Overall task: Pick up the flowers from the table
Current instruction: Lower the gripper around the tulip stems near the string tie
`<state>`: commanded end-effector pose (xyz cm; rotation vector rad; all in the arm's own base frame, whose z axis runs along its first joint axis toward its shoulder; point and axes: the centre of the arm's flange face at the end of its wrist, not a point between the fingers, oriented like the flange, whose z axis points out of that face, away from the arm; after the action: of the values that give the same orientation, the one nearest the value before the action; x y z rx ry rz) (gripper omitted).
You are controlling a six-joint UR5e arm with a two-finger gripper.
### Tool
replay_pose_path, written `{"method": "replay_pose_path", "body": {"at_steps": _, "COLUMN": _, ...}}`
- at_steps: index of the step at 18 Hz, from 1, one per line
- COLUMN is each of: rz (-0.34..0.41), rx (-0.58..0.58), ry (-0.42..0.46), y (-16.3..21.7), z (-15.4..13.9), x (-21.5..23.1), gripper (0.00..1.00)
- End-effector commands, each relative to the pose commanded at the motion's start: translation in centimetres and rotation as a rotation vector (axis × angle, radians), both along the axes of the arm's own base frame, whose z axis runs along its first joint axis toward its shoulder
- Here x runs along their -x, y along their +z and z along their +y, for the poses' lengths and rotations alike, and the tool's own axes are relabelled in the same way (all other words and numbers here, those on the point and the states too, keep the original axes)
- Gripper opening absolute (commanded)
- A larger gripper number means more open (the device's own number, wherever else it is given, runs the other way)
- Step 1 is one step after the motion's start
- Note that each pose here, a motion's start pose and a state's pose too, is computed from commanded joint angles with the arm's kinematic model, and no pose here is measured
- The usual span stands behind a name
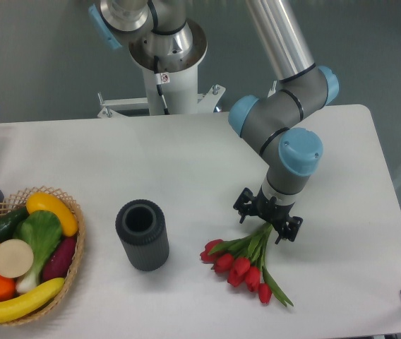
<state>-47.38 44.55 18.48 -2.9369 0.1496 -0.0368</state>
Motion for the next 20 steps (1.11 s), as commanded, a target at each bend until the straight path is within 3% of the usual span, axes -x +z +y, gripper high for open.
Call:
{"method": "replay_pose_path", "body": {"at_steps": 15, "rz": -0.002, "rx": 0.005, "ry": -0.015, "y": -0.9, "z": 0.81, "x": -0.09, "gripper": 0.97}}
{"method": "replay_pose_path", "body": {"at_steps": 20, "rz": -0.002, "rx": 0.005, "ry": -0.014, "y": -1.06, "z": 0.88, "x": 0.02, "gripper": 0.88}}
